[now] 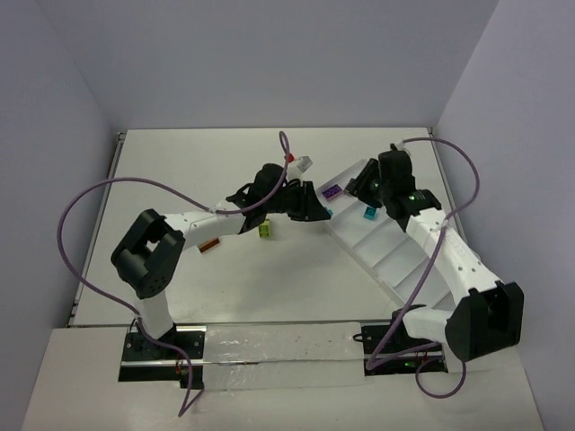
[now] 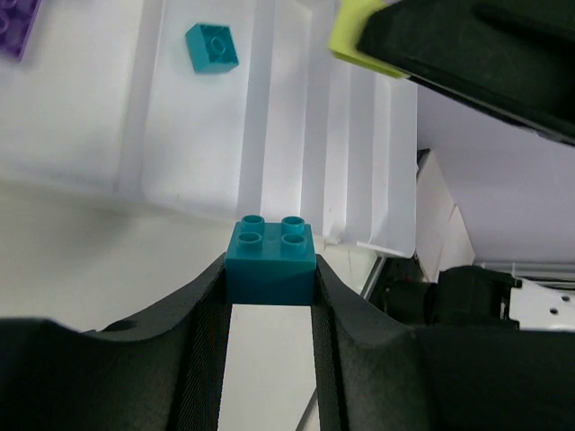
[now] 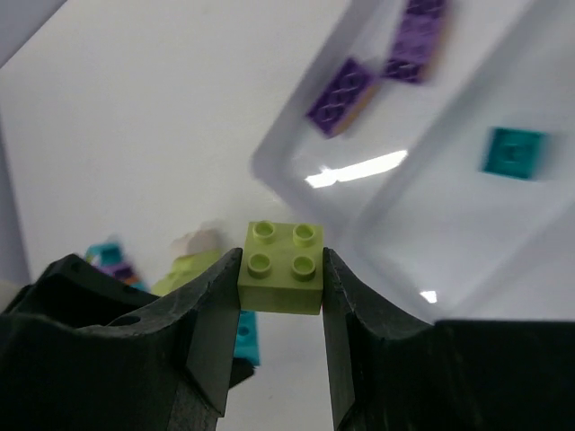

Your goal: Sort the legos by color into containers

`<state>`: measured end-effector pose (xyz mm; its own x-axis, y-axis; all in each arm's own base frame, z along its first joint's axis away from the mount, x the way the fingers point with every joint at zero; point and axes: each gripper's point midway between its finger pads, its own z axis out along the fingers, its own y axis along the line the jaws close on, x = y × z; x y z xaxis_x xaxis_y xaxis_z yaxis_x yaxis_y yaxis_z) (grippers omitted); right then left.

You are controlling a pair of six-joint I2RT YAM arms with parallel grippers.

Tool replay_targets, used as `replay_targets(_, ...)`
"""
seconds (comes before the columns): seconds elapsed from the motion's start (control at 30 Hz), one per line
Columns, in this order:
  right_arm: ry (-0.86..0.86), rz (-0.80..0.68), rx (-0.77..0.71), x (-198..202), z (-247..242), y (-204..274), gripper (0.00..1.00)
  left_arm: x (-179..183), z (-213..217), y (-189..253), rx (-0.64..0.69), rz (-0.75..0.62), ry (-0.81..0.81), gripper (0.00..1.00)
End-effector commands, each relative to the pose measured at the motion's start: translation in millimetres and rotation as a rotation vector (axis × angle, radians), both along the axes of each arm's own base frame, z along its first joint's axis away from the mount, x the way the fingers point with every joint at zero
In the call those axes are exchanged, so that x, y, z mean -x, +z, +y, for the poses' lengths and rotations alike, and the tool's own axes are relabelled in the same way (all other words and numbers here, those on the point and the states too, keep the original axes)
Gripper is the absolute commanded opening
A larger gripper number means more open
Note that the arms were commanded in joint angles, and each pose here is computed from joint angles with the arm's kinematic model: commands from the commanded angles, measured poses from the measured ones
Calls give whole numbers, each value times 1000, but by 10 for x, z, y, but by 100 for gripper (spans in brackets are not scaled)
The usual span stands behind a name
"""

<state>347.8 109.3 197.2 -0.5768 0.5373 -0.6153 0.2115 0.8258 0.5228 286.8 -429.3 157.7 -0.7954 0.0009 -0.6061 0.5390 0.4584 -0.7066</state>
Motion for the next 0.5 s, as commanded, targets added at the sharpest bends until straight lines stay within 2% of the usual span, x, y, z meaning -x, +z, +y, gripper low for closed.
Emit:
replay_targets(0.0,-280,-31,193,289,-838,24,6,-58,-302,200,-34,-81,-44,0)
replay_targets(0.2,-432,59,213,534,-1230,-358,7,-262,-626,106,-72,-68,-42,0)
replay_targets(0.27,-477,97,214,602,-1341,-508,7,-305,-738,-39,-177,-85,-13,0)
replay_targets(0.37,-485,107,210,614,-1388,-589,7,-299,-850,-250,-258,-106,-7,0)
replay_targets(0.47,-483,118,226,586,-1410,-611,10,-303,-898,-337,-275,-94,-11,0)
